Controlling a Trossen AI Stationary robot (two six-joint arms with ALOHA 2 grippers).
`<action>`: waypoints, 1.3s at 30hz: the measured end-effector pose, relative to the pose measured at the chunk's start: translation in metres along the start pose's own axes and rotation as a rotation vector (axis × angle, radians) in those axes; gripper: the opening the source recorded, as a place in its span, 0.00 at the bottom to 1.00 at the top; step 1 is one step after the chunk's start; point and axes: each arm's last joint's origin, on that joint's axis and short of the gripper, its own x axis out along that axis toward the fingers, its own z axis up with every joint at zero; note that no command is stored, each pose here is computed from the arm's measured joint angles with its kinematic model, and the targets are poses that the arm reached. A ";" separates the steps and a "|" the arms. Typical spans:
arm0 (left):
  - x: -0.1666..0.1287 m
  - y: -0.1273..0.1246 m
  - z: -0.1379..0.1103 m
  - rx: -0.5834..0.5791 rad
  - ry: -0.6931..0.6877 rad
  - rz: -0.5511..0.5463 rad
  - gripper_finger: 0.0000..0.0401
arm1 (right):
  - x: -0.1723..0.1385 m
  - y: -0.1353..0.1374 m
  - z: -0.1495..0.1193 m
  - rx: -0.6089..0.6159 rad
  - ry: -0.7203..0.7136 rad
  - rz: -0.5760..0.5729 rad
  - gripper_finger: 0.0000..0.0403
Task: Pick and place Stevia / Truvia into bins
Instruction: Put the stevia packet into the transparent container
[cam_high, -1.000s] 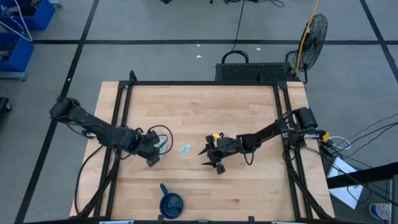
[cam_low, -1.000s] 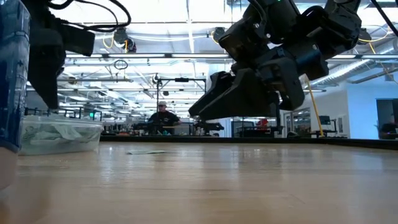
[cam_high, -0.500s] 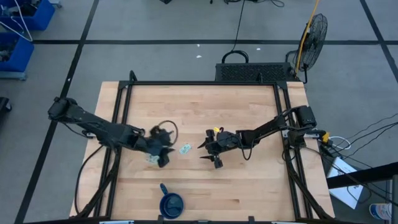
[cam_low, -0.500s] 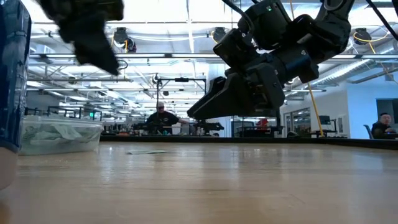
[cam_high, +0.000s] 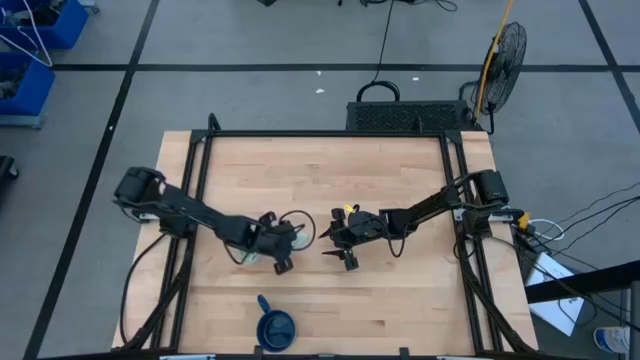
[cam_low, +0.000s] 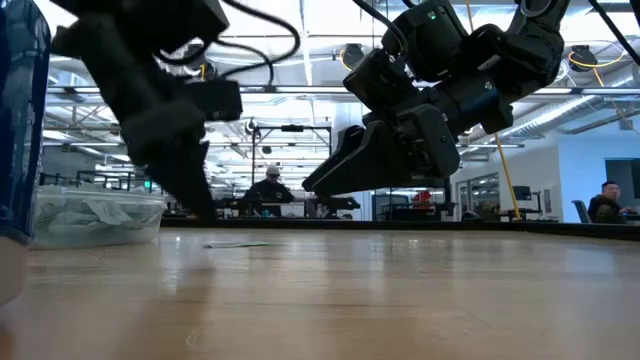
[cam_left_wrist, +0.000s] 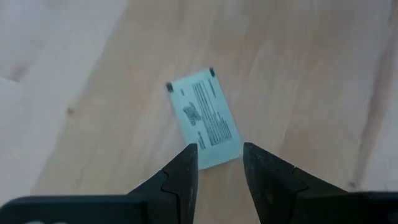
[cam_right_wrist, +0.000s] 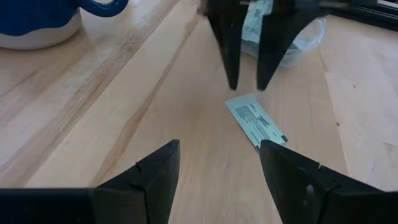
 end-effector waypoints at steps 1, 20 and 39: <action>0.004 -0.001 -0.002 -0.002 0.013 0.000 0.33 | 0.000 0.000 0.000 0.000 0.000 0.000 0.53; 0.023 0.015 0.002 0.002 0.083 -0.002 0.31 | 0.000 0.000 0.000 0.000 0.000 0.000 0.53; -0.009 0.017 0.003 0.084 0.069 -0.008 0.01 | 0.000 0.000 -0.002 0.001 0.016 0.003 0.53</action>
